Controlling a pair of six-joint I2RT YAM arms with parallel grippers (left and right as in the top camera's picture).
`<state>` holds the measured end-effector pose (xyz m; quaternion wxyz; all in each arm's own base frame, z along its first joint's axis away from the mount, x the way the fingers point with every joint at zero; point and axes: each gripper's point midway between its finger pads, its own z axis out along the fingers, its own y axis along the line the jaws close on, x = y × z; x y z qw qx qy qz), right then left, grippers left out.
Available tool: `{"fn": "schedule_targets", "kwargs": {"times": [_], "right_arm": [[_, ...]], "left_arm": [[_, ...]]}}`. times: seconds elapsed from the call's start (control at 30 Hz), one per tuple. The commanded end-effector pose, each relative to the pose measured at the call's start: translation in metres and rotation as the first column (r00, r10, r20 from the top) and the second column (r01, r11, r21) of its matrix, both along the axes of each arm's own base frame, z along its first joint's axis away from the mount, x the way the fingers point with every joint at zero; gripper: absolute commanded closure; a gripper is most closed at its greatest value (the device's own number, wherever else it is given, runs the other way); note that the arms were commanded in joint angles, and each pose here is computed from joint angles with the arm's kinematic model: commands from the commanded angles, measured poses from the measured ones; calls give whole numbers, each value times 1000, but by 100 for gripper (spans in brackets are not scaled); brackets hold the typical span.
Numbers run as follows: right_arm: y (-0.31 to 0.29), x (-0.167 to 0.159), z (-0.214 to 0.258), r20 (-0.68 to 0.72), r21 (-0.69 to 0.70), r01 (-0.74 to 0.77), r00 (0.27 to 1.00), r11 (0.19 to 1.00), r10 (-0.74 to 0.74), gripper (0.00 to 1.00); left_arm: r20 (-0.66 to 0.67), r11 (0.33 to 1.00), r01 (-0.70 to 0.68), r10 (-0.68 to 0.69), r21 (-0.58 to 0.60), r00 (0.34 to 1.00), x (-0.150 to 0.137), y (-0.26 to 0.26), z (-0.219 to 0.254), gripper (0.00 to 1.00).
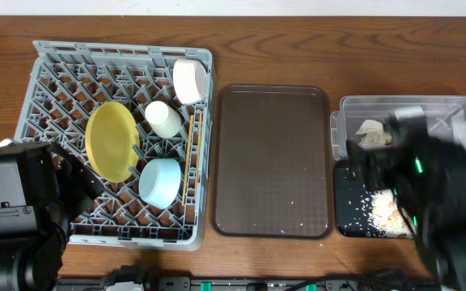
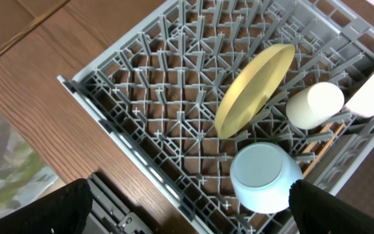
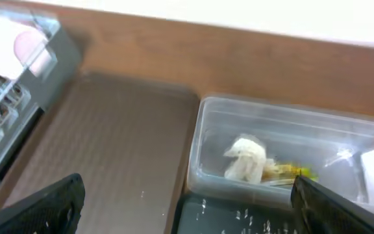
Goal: Sort waste into correct bins and load items into the dishwasher
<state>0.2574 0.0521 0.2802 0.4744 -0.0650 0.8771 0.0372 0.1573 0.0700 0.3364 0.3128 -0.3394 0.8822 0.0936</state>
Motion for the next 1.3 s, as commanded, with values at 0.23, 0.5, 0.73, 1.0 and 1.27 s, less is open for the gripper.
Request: {"fn": "schedule_targets", "kwargs": {"times": [0.23,0.5,0.73,1.0,1.27], "right_arm": [[-25,-32,-9,544,68,-13,839,998,-26,1],[-27,-25,-26,673,85,-20,739,996,-43,1],[-26,-18,-61,637,102,-21,769,995,-49,1],[-26,-12,-102,551,100,-9,833,995,-48,1],[-24,-13,-121,484,98,-12,874,995,-37,1]], "left_arm": [[-7,1000,-3,3,20,1000,-2,3,1,2],[-7,1000,-3,3,20,1000,-2,3,1,2],[-7,1000,-3,3,20,1000,-2,3,1,2],[-7,1000,-3,3,20,1000,-2,3,1,2],[-7,1000,-3,4,20,1000,-2,3,1,2]]}}
